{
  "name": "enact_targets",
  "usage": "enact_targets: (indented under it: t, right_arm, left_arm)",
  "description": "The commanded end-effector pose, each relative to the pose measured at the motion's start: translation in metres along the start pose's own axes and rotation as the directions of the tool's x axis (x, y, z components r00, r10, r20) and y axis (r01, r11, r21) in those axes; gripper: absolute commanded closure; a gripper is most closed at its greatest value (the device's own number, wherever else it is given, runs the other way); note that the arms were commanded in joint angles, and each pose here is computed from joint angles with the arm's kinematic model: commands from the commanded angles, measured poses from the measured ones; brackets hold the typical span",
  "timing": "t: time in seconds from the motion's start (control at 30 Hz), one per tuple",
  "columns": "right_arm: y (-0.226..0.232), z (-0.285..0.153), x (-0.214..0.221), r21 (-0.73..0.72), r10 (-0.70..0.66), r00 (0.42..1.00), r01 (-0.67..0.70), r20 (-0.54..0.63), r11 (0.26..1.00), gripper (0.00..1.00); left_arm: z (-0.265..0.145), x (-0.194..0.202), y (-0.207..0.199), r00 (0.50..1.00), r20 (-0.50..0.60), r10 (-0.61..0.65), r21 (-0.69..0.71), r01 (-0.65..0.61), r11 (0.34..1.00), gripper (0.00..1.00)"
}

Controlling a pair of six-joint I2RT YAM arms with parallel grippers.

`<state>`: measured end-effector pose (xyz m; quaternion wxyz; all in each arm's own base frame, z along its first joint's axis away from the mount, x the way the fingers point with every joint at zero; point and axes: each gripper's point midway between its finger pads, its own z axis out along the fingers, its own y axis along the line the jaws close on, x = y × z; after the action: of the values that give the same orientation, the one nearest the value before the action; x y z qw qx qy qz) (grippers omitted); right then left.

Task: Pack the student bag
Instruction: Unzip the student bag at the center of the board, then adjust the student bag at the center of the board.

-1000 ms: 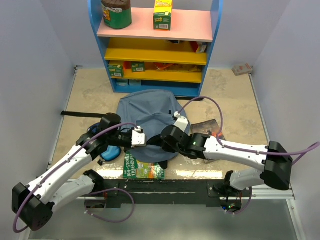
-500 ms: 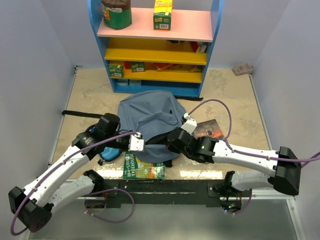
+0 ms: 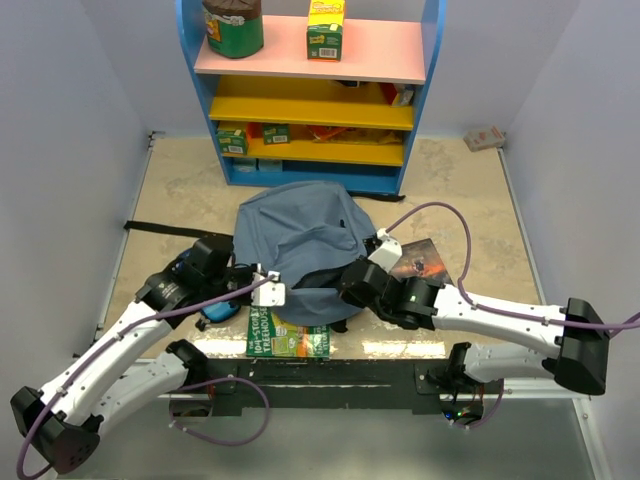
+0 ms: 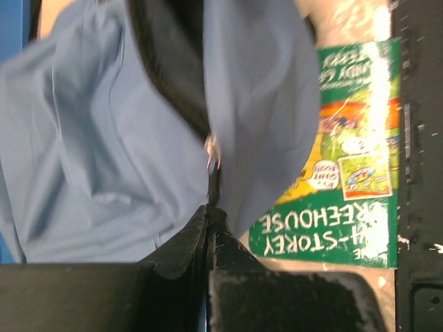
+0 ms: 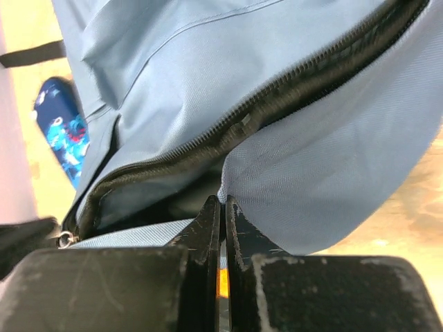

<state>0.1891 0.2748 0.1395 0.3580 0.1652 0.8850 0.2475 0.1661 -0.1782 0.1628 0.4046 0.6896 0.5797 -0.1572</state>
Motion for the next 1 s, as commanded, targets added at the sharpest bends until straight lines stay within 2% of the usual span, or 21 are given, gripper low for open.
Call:
enact_targets:
  t: [0.0, 0.07, 0.13, 0.3, 0.4, 0.43, 0.5, 0.53, 0.57, 0.63, 0.67, 0.7, 0.73, 0.8, 0.87, 0.97]
  right_arm:
    - [-0.078, 0.000, -0.025, 0.269, -0.151, 0.982, 0.116, 0.116, 0.956, 1.00]
    - [-0.080, 0.000, -0.024, 0.272, -0.147, 0.983, 0.112, 0.113, 0.956, 1.00]
    - [-0.082, -0.001, -0.023, 0.273, -0.145, 0.983, 0.110, 0.111, 0.956, 1.00]
    - [-0.076, -0.002, -0.026, 0.238, -0.129, 0.984, 0.097, 0.123, 0.966, 1.00]
    - [-0.067, 0.001, -0.023, 0.211, -0.125, 0.986, 0.099, 0.112, 0.972, 1.00]
    - [-0.064, 0.001, -0.021, 0.196, -0.123, 0.987, 0.101, 0.101, 0.975, 1.00]
    - [-0.054, 0.002, -0.019, 0.158, -0.116, 0.988, 0.099, 0.101, 0.983, 1.00]
    - [-0.051, 0.001, -0.017, 0.138, -0.119, 0.988, 0.105, 0.099, 0.985, 1.00]
    - [-0.048, 0.000, -0.016, 0.125, -0.121, 0.987, 0.108, 0.101, 0.986, 1.00]
    - [-0.039, -0.001, -0.012, 0.087, -0.118, 0.988, 0.110, 0.102, 0.990, 1.00]
    - [-0.037, -0.001, -0.012, 0.078, -0.118, 0.988, 0.111, 0.104, 0.991, 1.00]
    - [-0.031, -0.002, -0.011, 0.057, -0.114, 0.988, 0.108, 0.107, 0.993, 1.00]
    - [-0.028, -0.003, -0.008, 0.043, -0.115, 0.988, 0.111, 0.104, 0.993, 1.00]
    - [-0.024, -0.004, -0.007, 0.032, -0.119, 0.987, 0.116, 0.109, 0.993, 1.00]
    - [-0.020, -0.007, -0.006, 0.021, -0.119, 0.987, 0.117, 0.112, 0.993, 1.00]
    - [-0.017, -0.010, -0.007, 0.008, -0.111, 0.986, 0.110, 0.123, 0.994, 1.00]
  left_arm:
    - [-0.016, 0.035, 0.039, 0.976, -0.142, -0.165, -0.273, 0.121, 0.954, 1.00]
    - [-0.024, 0.043, 0.057, 0.962, -0.116, -0.245, -0.378, 0.185, 0.907, 1.00]
    - [-0.032, 0.052, 0.066, 0.944, -0.082, -0.318, -0.425, 0.256, 0.868, 1.00]
    - [-0.019, 0.064, 0.042, 0.912, -0.094, -0.398, -0.324, 0.350, 0.879, 1.00]
    - [-0.014, 0.046, 0.037, 0.927, -0.037, -0.373, -0.246, 0.353, 0.903, 1.00]
    - [-0.015, 0.028, 0.037, 0.939, 0.018, -0.344, -0.195, 0.341, 0.920, 0.88]
    - [-0.015, 0.010, 0.039, 0.943, 0.068, -0.325, -0.146, 0.332, 0.932, 0.58]
    - [-0.019, -0.014, 0.043, 0.944, 0.141, -0.298, -0.100, 0.313, 0.944, 0.41]
    - [-0.020, -0.027, 0.047, 0.942, 0.181, -0.284, -0.075, 0.301, 0.951, 0.34]
    - [-0.016, -0.052, 0.057, 0.916, 0.256, -0.308, -0.004, 0.320, 0.948, 0.24]
    - [-0.011, -0.062, 0.065, 0.908, 0.286, -0.305, 0.003, 0.317, 0.948, 0.24]
    - [0.005, -0.070, 0.059, 0.895, 0.277, -0.350, 0.075, 0.343, 0.936, 0.21]
    - [0.013, -0.076, 0.061, 0.899, 0.270, -0.345, 0.081, 0.336, 0.938, 0.14]
    - [0.033, -0.094, 0.055, 0.896, 0.297, -0.331, 0.126, 0.306, 0.943, 0.11]
    - [0.044, -0.098, 0.048, 0.886, 0.327, -0.329, 0.159, 0.291, 0.943, 0.07]
    - [0.059, -0.095, 0.036, 0.885, 0.312, -0.346, 0.213, 0.290, 0.933, 0.04]
